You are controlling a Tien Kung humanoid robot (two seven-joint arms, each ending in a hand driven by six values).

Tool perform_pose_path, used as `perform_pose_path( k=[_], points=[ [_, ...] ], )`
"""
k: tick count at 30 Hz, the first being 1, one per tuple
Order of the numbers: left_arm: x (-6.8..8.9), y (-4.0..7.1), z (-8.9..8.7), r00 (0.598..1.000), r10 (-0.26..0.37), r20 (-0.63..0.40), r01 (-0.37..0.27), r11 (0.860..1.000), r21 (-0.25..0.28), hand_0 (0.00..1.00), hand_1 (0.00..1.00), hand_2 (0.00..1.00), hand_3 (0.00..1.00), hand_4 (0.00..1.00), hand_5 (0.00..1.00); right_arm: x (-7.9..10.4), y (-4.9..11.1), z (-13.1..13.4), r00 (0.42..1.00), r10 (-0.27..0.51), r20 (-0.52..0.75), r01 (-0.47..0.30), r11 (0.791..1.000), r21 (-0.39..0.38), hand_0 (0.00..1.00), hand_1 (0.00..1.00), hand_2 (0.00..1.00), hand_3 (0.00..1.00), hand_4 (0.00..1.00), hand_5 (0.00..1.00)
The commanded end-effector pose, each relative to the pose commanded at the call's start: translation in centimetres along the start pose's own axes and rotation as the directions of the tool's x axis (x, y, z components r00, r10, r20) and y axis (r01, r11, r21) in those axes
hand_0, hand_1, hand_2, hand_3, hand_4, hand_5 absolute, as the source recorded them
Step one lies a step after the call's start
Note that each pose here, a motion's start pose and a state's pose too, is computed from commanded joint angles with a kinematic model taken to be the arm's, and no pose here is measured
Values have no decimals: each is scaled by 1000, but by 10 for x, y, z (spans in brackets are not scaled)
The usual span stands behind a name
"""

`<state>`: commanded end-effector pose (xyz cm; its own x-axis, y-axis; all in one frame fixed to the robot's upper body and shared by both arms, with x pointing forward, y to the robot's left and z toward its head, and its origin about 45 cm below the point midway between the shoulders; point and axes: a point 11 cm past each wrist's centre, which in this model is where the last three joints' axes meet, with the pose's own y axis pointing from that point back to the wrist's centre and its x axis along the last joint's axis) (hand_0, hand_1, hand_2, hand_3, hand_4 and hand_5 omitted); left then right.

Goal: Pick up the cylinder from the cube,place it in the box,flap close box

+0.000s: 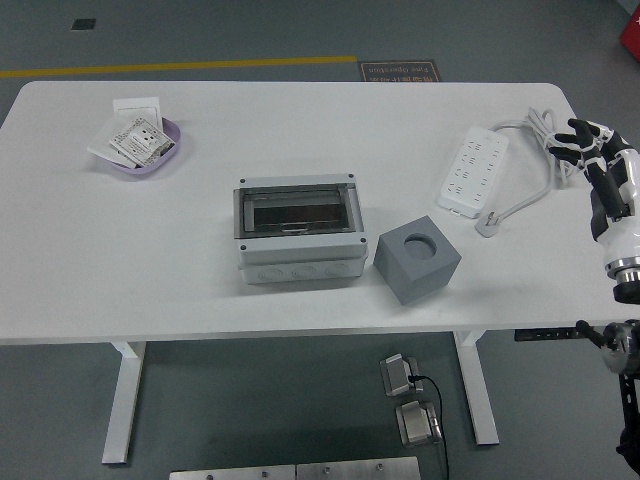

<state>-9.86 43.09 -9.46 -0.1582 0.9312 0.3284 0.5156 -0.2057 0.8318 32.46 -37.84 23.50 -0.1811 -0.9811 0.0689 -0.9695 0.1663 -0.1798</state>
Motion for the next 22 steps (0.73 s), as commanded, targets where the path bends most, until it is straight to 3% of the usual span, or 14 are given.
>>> perform_pose_path(
  k=[6,13,22],
  points=[
    [3,3,6,999,-3,-39,3,1000,-12,706,708,648,704,758,547,-7,0,4,1000,-21,-5,21,1000,-14,705,557,603,661,939,665],
    [11,-2,-6,997,-3,-83,3,1000,7,706,708,648,705,758,544,-13,5,14,999,-39,-8,38,998,-42,706,556,602,658,937,664],
    [17,-1,-3,990,-14,-142,12,1000,-14,706,708,647,705,758,543,-2,11,19,999,-18,-38,16,998,-64,705,554,601,658,938,668]
  ],
)
